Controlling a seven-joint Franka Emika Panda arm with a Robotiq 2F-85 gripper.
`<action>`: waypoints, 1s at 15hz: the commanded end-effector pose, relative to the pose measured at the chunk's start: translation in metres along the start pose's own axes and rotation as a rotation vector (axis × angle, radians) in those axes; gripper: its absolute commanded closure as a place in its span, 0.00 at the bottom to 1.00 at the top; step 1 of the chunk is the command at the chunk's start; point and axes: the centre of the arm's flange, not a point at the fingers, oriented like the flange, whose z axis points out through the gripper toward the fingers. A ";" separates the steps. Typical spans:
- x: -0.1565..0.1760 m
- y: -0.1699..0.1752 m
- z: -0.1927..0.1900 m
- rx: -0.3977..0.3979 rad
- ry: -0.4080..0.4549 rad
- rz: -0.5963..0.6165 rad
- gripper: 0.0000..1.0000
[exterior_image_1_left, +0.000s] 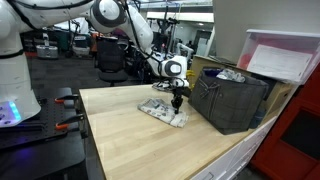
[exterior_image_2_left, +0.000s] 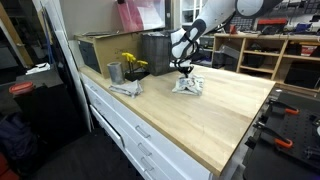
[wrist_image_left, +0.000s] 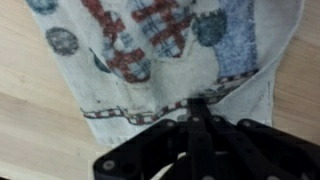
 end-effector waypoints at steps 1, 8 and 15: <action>0.005 -0.016 -0.003 0.060 0.025 0.048 1.00; 0.007 -0.026 -0.020 0.147 0.052 0.061 1.00; -0.025 0.030 -0.050 0.142 -0.126 -0.121 1.00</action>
